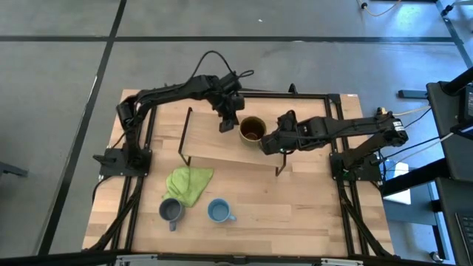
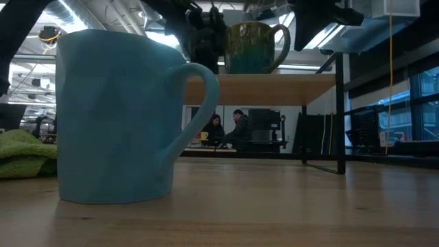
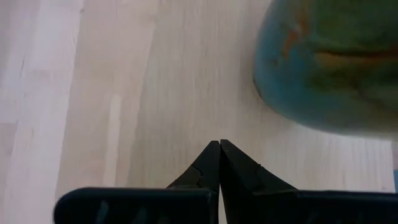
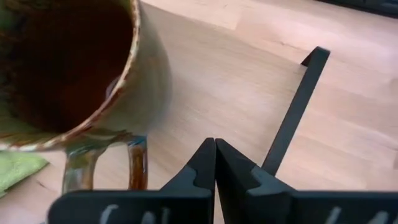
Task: Stack small to large cups/mugs on shelf
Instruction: Put the brown mug on the shelf
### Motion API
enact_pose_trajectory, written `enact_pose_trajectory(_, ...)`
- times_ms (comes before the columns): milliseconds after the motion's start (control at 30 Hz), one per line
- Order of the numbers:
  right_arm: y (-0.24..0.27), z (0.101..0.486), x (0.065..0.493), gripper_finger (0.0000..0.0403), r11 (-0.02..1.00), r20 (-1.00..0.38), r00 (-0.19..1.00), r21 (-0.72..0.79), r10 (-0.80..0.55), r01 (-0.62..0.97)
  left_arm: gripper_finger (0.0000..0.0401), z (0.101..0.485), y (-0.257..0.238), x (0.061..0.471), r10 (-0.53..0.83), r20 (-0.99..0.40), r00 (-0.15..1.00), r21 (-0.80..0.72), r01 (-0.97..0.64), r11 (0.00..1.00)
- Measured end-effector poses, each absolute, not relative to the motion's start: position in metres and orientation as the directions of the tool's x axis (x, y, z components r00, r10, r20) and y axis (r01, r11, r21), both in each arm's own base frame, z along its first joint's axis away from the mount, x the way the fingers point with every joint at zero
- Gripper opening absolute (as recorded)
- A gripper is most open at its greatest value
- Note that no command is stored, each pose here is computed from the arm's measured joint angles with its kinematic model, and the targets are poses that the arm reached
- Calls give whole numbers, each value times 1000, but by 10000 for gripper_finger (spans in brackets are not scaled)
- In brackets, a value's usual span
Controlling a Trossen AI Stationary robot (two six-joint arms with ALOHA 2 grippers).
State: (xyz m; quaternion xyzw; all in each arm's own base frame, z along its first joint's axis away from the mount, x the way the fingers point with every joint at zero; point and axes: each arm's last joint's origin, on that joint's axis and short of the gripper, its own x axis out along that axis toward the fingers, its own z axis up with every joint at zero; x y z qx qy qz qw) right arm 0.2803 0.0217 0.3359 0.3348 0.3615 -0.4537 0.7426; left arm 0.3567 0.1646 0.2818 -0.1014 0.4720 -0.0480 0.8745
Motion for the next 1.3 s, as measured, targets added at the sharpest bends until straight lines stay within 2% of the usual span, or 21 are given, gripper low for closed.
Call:
enact_pose_trajectory(333,17,346,271,10,362,-813,348,184,-466,914,0,316,151,345,-109,-780,616,-137,2,991)
enact_pose_trajectory(467,16,351,266,10,360,-806,362,200,-469,911,0,315,142,351,-147,-769,622,-161,33,986)
enact_pose_trajectory(733,15,355,263,10,359,-807,381,226,-451,905,0,312,132,359,-132,-774,619,-131,48,990)
enact_pose_trajectory(867,16,358,269,10,393,-803,446,291,-396,872,0,313,129,361,-131,-772,622,-127,51,991)
enact_pose_trajectory(1067,16,360,274,10,399,-770,491,333,-408,854,0,314,125,365,-139,-752,644,-135,56,989)
enact_pose_trajectory(1300,17,358,273,10,401,-780,474,314,-409,861,0,289,126,368,-158,-783,602,-169,39,985)
